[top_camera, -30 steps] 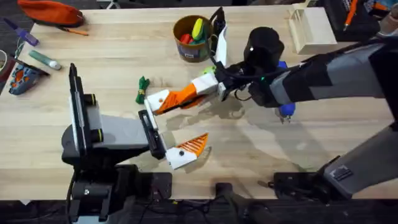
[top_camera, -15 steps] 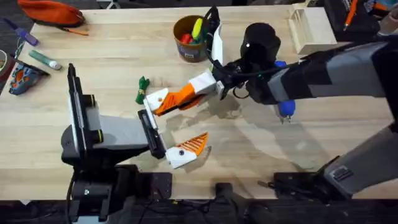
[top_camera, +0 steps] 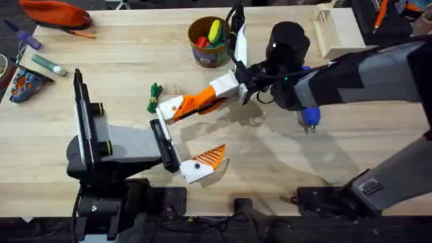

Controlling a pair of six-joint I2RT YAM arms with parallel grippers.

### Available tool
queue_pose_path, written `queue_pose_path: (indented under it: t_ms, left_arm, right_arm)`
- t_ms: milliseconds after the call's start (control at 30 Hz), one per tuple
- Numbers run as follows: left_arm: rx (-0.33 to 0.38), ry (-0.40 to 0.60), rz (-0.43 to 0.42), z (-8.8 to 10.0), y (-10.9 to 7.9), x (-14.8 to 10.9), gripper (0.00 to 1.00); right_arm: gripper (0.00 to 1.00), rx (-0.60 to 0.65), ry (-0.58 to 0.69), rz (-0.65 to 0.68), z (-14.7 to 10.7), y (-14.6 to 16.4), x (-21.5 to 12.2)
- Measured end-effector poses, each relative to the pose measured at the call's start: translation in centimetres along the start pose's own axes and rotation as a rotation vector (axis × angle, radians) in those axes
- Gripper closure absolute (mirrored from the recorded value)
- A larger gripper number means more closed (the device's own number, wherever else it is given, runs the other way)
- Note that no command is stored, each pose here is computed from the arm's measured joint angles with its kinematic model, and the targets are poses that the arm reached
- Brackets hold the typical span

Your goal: Pick up the gripper from the table and insert it into the empty holder that is missing its gripper. Then pick up a screw, insert it into the mounting hole, and use the screwdriver to tighten it. Finally, clean up the table by picking up the vegetable and placing it into the bucket.

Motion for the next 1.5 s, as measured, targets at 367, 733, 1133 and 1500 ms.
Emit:
queue_pose_path:
  t_ms: [367,733,1133,1500]
  left_arm:
    - [-0.001,0.001,0.005,0.0,0.1,0.0,0.015]
    - [0.0,0.002,0.011,0.0,0.1,0.0,0.015]
    - [0.001,0.007,0.037,-0.1,0.4,0.0,0.015]
    - [0.001,0.008,0.042,-0.1,0.5,0.0,0.015]
  right_arm:
    - [0.993,0.022,0.058,0.0,0.9,-0.3,0.6]
    - [0.993,0.016,0.064,-0.001,0.9,-0.2,1.3]
    - [0.993,0.017,0.019,-0.004,1.2,-0.4,1.6]
    - [0.993,0.0,0.012,-0.003,1.3,-0.3,1.5]
Point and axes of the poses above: each hand's point on the last joint's axis, 136 mm out from that joint toward the fingers, its own x axis out along the fingers, its own y axis along the line the jaws close on, z = x × y, the point moved 6 cm from there along -x, back along the fingers, and after that the axes turned 9 degrees about x, right-handed, at the moved point
